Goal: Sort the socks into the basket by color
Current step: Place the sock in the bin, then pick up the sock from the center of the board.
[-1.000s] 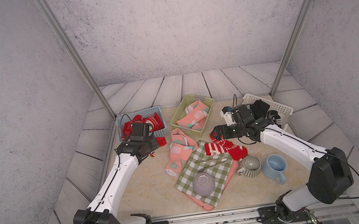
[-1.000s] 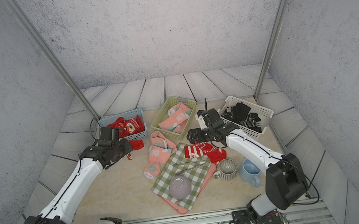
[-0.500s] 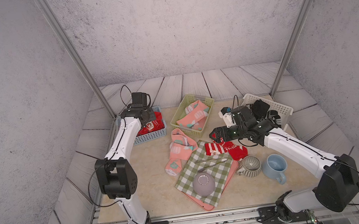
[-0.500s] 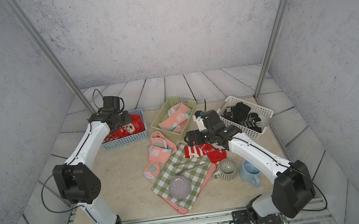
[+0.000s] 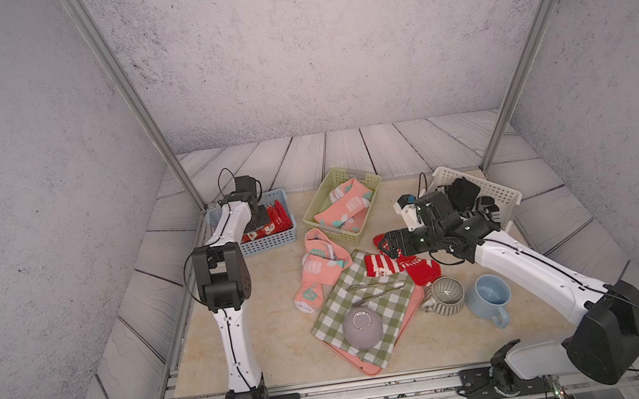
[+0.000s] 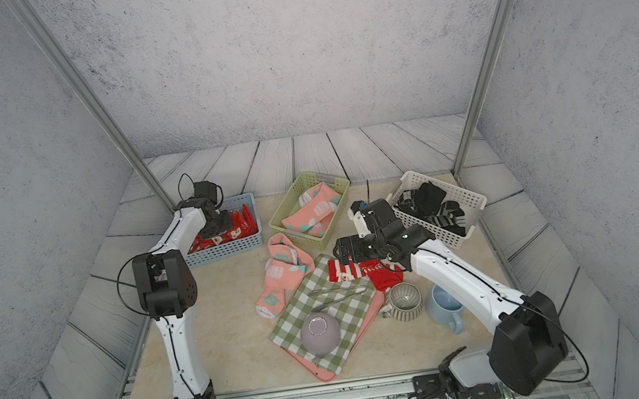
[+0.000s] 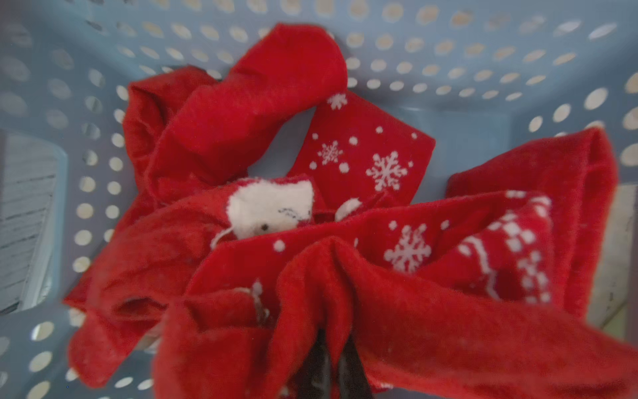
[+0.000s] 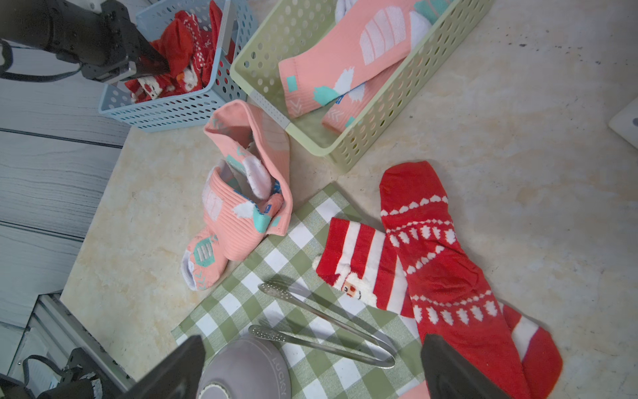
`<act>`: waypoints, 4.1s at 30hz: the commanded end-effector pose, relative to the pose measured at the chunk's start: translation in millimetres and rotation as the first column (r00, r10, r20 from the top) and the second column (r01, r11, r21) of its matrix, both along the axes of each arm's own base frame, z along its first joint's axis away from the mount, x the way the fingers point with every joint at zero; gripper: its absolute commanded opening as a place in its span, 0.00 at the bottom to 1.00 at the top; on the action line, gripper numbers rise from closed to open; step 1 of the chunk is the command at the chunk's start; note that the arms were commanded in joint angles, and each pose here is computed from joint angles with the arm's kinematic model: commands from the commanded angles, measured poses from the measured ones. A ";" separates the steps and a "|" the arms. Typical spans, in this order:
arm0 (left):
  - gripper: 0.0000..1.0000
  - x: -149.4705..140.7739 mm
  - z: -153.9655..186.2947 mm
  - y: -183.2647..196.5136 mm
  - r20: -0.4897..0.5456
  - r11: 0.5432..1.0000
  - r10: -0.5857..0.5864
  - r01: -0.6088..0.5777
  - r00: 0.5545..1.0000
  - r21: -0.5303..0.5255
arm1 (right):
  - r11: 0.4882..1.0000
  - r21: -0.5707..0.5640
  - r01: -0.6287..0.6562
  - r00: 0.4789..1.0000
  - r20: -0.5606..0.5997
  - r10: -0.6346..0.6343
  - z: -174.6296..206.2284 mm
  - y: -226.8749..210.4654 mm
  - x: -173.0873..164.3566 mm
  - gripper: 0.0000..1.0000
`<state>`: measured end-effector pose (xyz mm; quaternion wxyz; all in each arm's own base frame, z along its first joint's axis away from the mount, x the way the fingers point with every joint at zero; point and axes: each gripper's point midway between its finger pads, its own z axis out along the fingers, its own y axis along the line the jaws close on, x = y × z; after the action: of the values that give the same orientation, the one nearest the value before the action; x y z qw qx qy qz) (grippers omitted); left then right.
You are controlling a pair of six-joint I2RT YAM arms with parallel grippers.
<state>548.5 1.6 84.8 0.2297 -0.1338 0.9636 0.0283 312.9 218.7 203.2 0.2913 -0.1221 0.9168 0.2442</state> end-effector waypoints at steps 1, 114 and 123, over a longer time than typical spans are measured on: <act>0.00 -16.7 -18.4 6.4 -0.079 1.000 0.014 -0.015 0.997 -0.022 | 1.000 0.009 -0.013 1.000 -0.021 0.013 0.3 -0.8 -12.3 0.99; 0.85 -184.2 -14.9 -195.0 0.096 0.934 -0.291 0.304 0.952 -0.188 | 0.990 -0.135 -0.040 0.995 -0.095 0.028 -35.9 11.6 15.4 0.99; 0.63 -190.8 -35.6 -199.5 0.048 0.925 -0.310 0.313 0.950 -0.215 | 0.991 -0.124 -0.058 0.995 -0.091 0.047 -34.5 16.4 17.6 0.99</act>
<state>359.2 -194.0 47.3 0.2188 -0.0112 0.9697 -0.1083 325.8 228.1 158.7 0.2237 -0.1432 0.9458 0.1868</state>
